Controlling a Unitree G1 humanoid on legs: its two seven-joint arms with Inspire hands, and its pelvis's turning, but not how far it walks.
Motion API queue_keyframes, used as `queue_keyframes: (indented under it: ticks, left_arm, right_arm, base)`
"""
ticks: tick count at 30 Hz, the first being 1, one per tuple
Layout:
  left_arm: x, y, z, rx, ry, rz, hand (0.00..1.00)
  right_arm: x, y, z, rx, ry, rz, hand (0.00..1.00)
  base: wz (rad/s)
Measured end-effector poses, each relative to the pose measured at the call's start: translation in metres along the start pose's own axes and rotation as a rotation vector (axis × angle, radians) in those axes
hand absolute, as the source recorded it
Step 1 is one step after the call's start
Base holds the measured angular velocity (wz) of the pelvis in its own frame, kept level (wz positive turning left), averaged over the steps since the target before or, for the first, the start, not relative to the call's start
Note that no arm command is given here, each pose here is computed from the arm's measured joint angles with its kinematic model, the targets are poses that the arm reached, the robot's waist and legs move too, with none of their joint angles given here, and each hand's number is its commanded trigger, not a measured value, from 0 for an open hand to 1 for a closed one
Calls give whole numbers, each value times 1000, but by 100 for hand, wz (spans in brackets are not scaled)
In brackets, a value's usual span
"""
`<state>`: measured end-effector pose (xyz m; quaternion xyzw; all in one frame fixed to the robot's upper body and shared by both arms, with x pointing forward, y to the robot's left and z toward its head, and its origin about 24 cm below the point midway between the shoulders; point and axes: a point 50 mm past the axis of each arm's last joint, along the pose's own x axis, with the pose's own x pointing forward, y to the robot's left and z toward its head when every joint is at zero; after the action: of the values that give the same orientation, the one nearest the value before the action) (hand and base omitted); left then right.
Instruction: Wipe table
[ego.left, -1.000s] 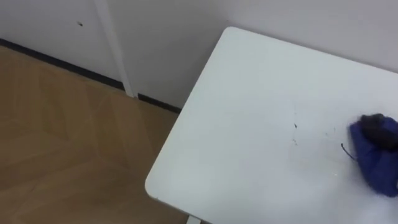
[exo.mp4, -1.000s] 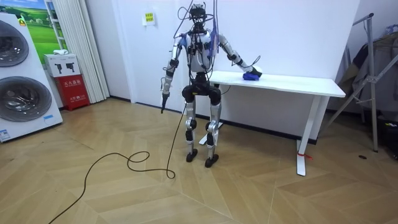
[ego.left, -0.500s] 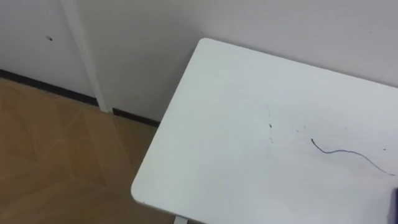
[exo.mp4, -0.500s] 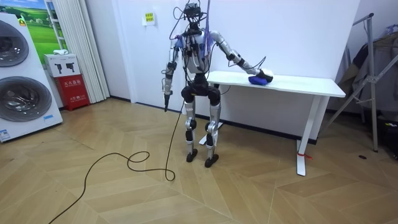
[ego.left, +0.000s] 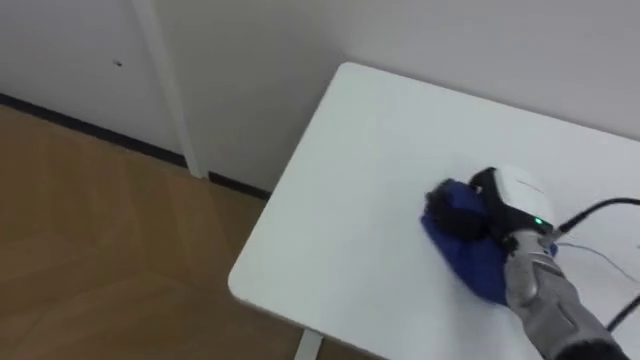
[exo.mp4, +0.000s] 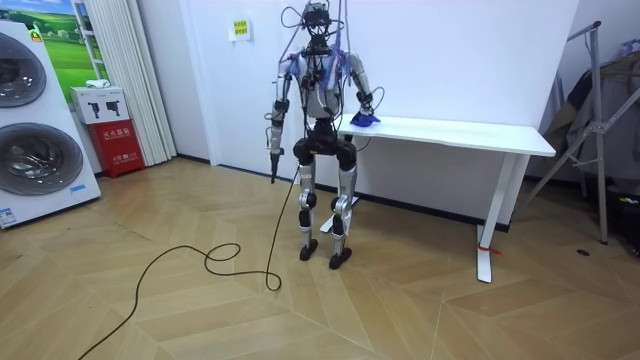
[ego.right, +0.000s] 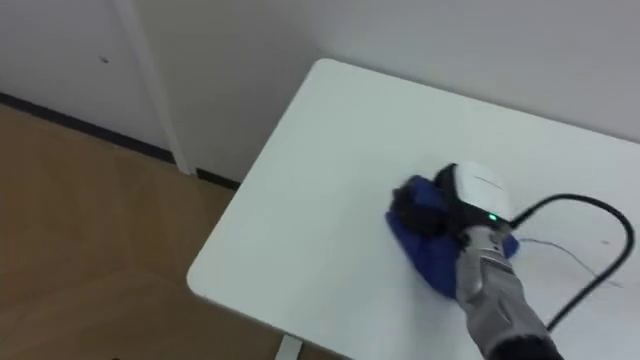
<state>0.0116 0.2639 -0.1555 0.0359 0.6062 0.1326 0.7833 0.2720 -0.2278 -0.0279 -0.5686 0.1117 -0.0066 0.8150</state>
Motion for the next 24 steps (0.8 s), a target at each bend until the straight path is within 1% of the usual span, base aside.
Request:
queue_keyframes:
  ticks: [2, 4, 6, 10, 13, 15, 18, 22, 24]
  left_arm:
    - [-4, 4, -13, -5, 28, 14, 0]
    - [-7, 7, -22, 23, 50, 24, 0]
    - [-8, 9, -24, 44, 57, 33, 0]
    - [-9, 17, -23, 29, 46, 64, 0]
    - [-10, 24, -22, -2, 41, 93, 0]
    - [-10, 30, -20, -17, 33, 111, 0]
    - [-10, 30, -14, -19, 7, 112, 0]
    - [-6, 22, -1, -15, -36, 105, 0]
    - [-3, 13, 6, 6, -48, 89, 0]
  right_arm:
    - [-9, 4, -9, 19, 14, -5, 100]
    - [-20, 11, -20, 43, 33, -11, 100]
    - [-31, 14, -34, 75, 75, -23, 100]
    - [-44, 16, -57, 115, 153, -55, 100]
    - [-58, 19, -85, 164, 279, -86, 100]
    - [-70, 18, -109, 206, 407, -107, 100]
    - [-81, 18, -128, 264, 523, -131, 100]
    - [-77, 14, -129, 282, 559, -154, 100]
    - [-61, 11, -118, 265, 548, -137, 100]
  base:
    - [35]
    - [41]
    - [30]
    - [4]
    - [2]
    - [5]
    - [0]
    - [-10]
    - [-23]
